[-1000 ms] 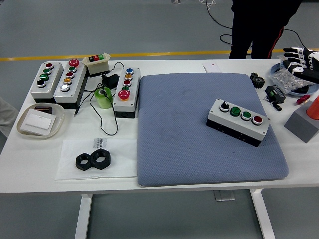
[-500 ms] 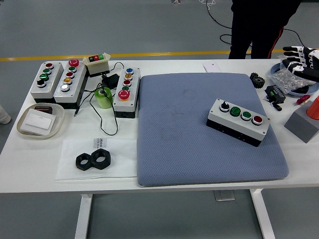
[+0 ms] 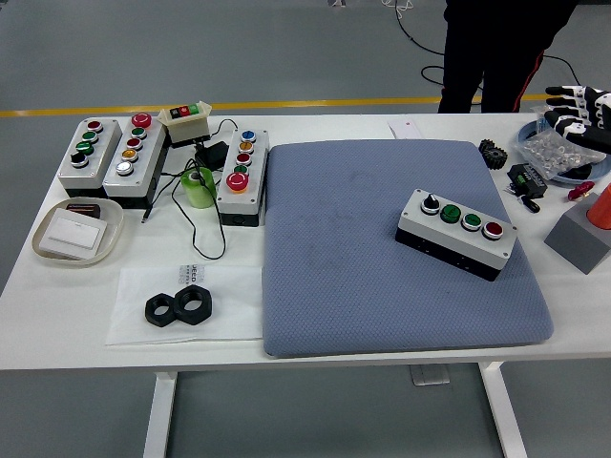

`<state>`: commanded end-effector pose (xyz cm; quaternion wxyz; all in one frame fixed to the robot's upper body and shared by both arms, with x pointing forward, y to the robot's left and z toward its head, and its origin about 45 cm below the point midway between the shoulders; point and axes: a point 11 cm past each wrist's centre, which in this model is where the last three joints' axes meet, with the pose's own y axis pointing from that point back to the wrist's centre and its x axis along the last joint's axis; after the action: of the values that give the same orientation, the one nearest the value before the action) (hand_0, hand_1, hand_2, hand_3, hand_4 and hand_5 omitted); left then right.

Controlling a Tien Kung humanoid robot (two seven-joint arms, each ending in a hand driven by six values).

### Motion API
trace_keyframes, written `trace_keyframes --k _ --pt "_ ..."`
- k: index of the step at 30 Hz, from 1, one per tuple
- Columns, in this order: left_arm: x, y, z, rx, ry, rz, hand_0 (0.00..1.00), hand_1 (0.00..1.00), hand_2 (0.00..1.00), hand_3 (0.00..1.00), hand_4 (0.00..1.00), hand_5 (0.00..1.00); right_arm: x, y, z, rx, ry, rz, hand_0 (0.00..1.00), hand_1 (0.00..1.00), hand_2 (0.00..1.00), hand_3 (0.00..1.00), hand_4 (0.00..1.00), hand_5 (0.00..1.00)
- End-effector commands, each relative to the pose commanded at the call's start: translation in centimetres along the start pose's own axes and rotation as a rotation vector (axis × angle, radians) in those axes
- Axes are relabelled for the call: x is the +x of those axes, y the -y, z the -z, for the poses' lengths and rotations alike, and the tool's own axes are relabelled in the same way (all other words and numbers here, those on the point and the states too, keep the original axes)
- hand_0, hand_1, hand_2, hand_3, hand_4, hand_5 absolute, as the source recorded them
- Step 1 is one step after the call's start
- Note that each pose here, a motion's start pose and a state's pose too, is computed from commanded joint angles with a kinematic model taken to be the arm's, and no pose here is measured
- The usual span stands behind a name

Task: Pick up the button,place it on the desk,press the button,press the button

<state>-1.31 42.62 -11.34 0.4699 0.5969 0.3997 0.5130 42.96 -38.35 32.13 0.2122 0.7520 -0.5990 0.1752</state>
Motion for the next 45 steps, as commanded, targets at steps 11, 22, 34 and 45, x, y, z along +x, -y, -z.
trace_keyframes --k 11,22,34,45 --pt "0.0 0.0 0.1 0.001 0.001 0.001 0.742 0.914 0.985 0.942 0.610 0.998 0.0 0.0 -0.1 -0.005 -0.006 -0.002 0.942 0.891 0.870 0.857 0.621 0.468" --pt "0.0 0.0 0.8 0.014 0.005 0.002 0.742 0.914 0.985 0.942 0.610 0.998 -0.1 -0.1 -0.7 -0.016 -0.001 -0.002 0.942 0.892 0.869 0.856 0.621 0.468" --pt "0.1 0.0 0.9 0.015 0.006 0.001 0.742 0.914 0.985 0.942 0.610 0.998 -0.1 -0.1 -0.5 -0.016 -0.005 -0.002 0.943 0.893 0.870 0.855 0.620 0.469" --pt "0.2 0.0 0.7 0.011 0.005 0.000 0.742 0.914 0.985 0.942 0.611 0.998 0.5 -0.2 -0.4 -0.013 -0.009 -0.015 0.944 0.894 0.869 0.853 0.620 0.471"
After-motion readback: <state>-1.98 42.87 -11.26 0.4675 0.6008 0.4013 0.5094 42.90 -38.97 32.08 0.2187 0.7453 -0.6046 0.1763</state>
